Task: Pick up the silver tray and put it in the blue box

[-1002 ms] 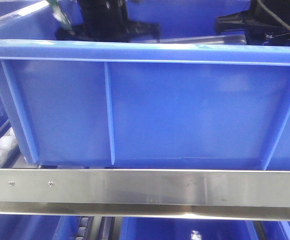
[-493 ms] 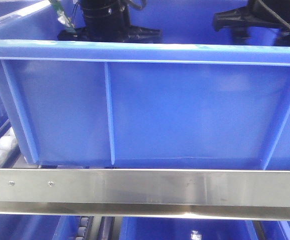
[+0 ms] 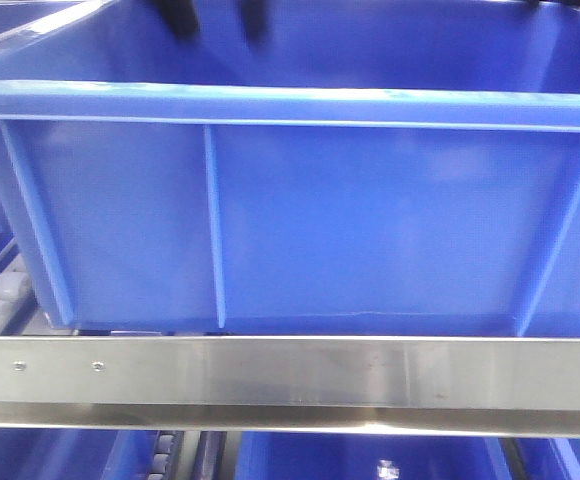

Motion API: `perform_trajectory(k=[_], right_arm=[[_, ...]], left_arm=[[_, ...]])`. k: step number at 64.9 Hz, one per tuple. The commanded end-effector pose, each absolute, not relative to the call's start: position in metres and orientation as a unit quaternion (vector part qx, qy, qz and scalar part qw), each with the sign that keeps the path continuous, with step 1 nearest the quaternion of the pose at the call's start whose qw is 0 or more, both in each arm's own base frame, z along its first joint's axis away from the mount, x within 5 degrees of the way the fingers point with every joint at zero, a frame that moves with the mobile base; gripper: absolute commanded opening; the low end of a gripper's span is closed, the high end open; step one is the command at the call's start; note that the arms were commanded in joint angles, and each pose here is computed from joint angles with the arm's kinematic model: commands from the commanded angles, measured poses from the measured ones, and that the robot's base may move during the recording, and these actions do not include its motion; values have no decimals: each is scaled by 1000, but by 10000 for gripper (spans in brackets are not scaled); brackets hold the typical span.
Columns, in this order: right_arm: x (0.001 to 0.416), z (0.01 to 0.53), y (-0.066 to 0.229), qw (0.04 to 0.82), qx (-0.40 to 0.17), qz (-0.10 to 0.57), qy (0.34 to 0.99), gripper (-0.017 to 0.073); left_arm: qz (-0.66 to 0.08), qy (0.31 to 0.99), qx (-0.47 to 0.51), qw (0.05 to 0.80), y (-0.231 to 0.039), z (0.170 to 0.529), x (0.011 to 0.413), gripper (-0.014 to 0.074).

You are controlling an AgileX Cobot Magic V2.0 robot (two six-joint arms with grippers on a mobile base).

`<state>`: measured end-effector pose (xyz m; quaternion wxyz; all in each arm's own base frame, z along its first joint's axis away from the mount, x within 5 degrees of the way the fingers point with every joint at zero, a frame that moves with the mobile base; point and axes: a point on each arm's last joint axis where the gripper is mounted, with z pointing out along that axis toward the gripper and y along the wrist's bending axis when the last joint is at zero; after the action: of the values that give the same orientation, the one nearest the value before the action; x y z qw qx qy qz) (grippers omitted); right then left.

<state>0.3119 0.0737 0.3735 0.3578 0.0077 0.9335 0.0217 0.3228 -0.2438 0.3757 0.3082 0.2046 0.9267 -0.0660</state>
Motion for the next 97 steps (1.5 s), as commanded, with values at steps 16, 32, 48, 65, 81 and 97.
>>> perform_trajectory(k=[16,32,48,65,81,97], right_arm=[[264,389,56,437,-15,9,899,49],[212,382,46,519,-48,29,853,49],[146,378,29,598,-58,46,798,49],[80,359,12,664,-51,61,744,49],[39,338,1,711,-43,71,698,49],[35,337,-1,714,-41,72,696,49]], left_arm=[[-65,893,236,377,-207,406,271,-99],[-93,875,246,407,-176,386,229,-104],[-154,807,243,515,-133,388,173,-104],[-183,764,235,573,-88,369,117,-104],[-212,706,214,640,-48,369,69,-104],[-239,681,197,664,-35,375,52,-104]])
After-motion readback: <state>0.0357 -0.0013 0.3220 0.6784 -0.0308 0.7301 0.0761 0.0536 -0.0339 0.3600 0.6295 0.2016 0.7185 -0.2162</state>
